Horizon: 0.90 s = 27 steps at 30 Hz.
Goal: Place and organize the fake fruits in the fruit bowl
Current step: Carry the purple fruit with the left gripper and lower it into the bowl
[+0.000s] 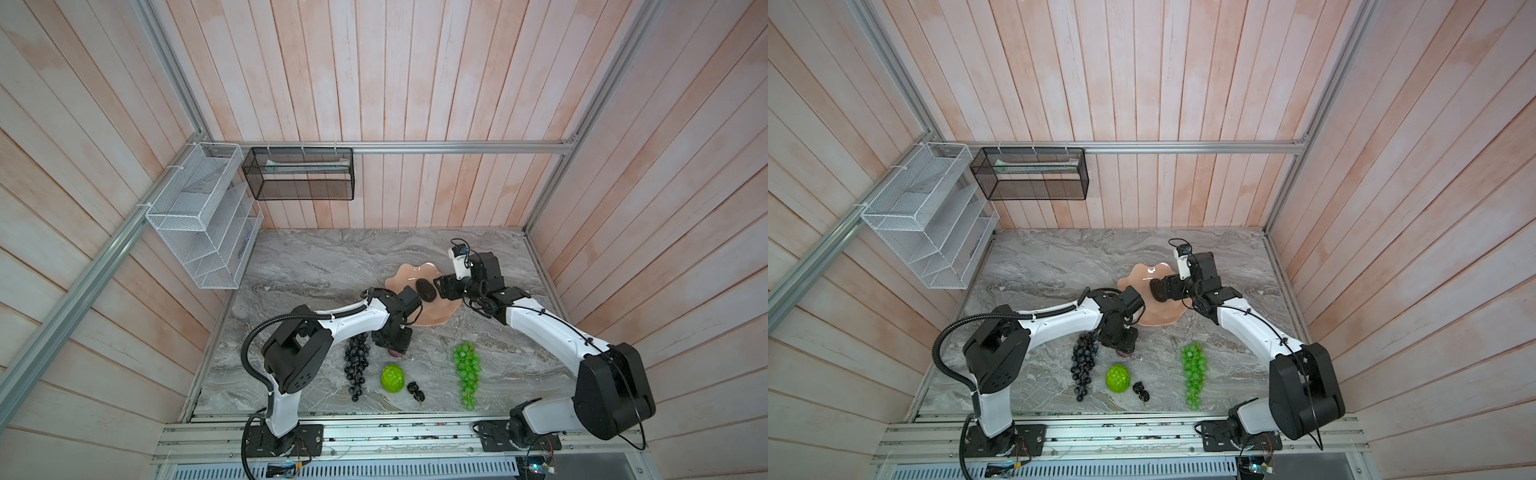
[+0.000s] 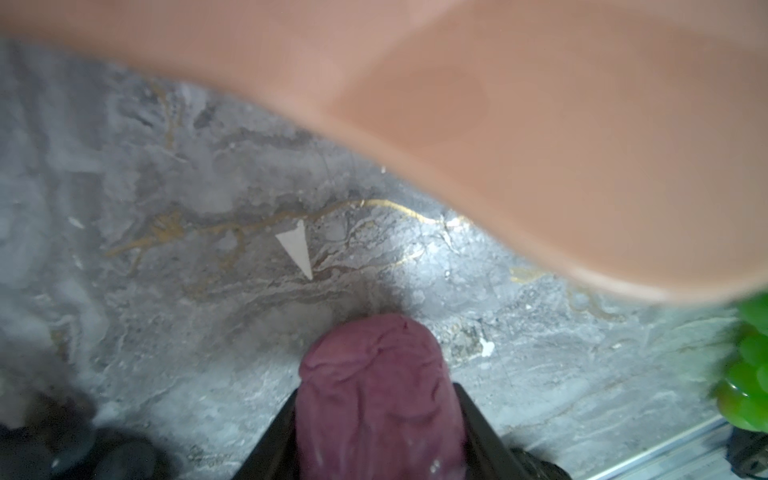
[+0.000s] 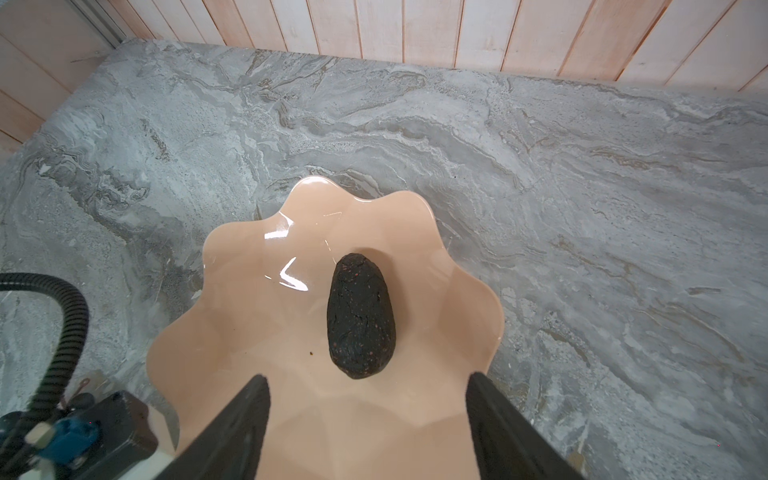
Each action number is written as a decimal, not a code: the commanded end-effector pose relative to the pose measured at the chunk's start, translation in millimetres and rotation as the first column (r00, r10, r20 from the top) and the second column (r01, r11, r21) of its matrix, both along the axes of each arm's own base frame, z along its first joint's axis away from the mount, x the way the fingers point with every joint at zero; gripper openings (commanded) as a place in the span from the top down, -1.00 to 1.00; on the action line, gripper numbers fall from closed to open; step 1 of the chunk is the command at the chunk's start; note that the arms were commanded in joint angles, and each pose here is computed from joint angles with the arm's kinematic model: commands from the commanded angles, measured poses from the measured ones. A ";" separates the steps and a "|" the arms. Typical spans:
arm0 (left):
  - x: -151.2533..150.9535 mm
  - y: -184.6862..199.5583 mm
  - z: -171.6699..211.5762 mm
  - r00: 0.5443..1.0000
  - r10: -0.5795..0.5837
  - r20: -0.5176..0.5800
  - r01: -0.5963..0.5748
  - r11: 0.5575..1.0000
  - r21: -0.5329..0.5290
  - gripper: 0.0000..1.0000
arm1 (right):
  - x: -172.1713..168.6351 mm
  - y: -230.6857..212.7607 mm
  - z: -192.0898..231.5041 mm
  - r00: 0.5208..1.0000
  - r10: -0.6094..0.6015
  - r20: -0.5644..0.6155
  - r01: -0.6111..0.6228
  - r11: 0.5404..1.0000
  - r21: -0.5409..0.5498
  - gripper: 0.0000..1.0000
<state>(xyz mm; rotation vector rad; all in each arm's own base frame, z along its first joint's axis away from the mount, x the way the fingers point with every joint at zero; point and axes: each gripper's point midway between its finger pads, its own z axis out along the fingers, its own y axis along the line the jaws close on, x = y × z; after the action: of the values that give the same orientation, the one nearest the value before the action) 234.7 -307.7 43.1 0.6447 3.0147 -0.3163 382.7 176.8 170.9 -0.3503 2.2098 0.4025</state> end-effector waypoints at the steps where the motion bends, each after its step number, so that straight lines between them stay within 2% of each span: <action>1: 3.3 3.3 34.4 0.999 0.011 0.052 -0.009 0.999 -0.046 0.31 | 0.2 -0.7 3.3 1.000 -0.004 0.009 0.004 1.000 0.015 -0.50; 7: 22.0 1.6 91.2 0.992 0.058 0.115 -0.038 0.986 -0.165 0.32 | -2.5 0.3 11.0 1.000 0.001 0.022 -0.002 0.999 0.033 -0.49; 13: 78.6 -5.9 115.1 0.974 0.104 0.202 -0.060 0.975 -0.213 0.32 | -4.9 -1.2 15.7 1.000 0.005 0.030 -0.006 1.000 0.024 -0.49; 21: 162.4 -30.3 94.3 0.955 0.122 0.272 -0.080 0.984 -0.159 0.26 | -7.7 -4.0 21.7 0.999 0.011 0.045 -0.012 1.000 0.013 -0.49; 27: 192.0 -38.0 58.6 0.954 0.145 0.261 -0.114 0.985 -0.130 0.23 | -20.0 -1.2 21.1 0.999 0.036 0.015 -0.037 0.999 0.039 -0.49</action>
<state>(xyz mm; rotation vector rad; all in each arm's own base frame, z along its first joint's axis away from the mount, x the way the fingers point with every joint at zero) 417.6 -349.3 103.8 0.4317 2.7419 -0.4042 373.2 177.0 190.6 -0.3612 2.1722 0.4334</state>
